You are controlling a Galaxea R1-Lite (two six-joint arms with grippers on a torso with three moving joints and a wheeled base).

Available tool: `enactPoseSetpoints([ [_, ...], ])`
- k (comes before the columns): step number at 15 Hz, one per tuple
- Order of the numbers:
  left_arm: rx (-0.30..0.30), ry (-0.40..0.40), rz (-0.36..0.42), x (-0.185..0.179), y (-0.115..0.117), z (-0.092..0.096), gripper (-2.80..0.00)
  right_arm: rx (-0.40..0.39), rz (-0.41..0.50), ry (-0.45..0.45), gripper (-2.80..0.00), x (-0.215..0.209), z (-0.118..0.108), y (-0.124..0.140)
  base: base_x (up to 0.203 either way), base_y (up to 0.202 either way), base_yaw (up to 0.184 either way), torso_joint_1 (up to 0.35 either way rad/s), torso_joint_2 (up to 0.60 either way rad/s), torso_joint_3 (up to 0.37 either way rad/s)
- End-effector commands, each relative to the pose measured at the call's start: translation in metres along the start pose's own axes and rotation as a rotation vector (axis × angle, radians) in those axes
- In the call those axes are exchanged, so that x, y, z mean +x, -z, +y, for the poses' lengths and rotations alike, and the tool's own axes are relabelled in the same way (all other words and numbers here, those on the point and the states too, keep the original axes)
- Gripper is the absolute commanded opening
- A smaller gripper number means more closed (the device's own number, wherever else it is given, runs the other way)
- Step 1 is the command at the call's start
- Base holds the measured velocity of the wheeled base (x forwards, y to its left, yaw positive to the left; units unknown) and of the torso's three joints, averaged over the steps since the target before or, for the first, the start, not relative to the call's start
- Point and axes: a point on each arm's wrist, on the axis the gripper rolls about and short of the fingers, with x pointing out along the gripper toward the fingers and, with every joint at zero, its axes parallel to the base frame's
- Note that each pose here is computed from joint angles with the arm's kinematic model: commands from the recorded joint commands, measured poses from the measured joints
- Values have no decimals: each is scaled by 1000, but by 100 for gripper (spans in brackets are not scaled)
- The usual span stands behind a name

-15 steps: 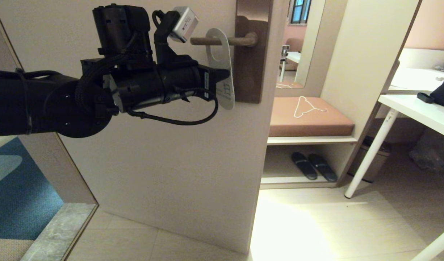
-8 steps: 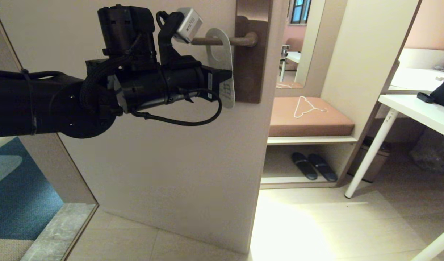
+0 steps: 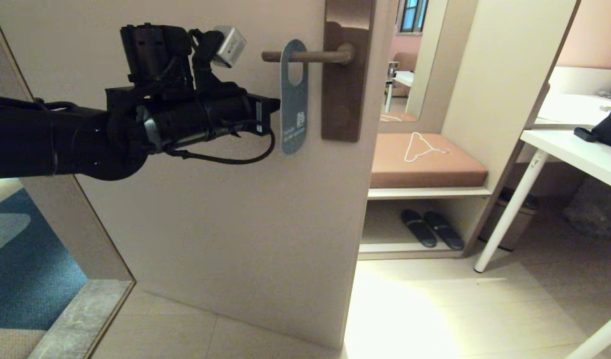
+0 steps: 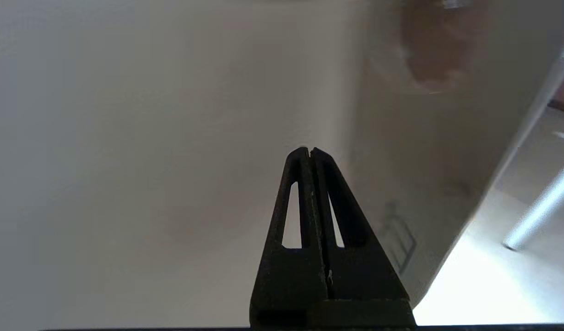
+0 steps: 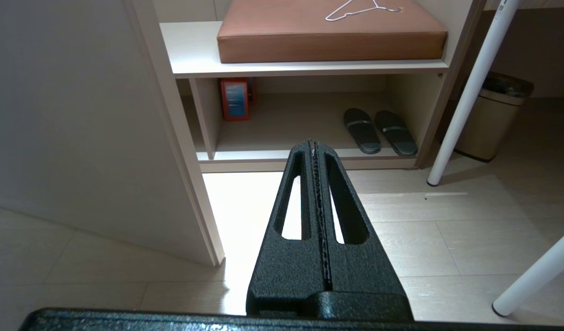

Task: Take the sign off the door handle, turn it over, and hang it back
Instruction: Hang the sign back with the other side facing out

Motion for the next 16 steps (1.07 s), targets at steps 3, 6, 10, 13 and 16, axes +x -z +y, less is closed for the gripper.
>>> enactPoseSetpoints([
  [3,3,4,-12,11,0,0,-280,0,1,0,-280,0,0,0,0,0,0,0,0,0],
  [6,5,27,-23,12,-4,-10,-280,0,0,-2,-280,0,0,0,0,0,0,0,0,0],
  [10,7,50,-33,10,-8,-19,-280,0,1,0,-280,0,0,0,0,0,0,0,0,0],
  [13,9,70,-40,10,-11,-28,-280,0,0,-1,-280,0,0,0,0,0,0,0,0,0],
  [16,9,88,-40,11,-11,-35,-280,0,0,0,-280,0,0,0,0,0,0,0,0,0],
])
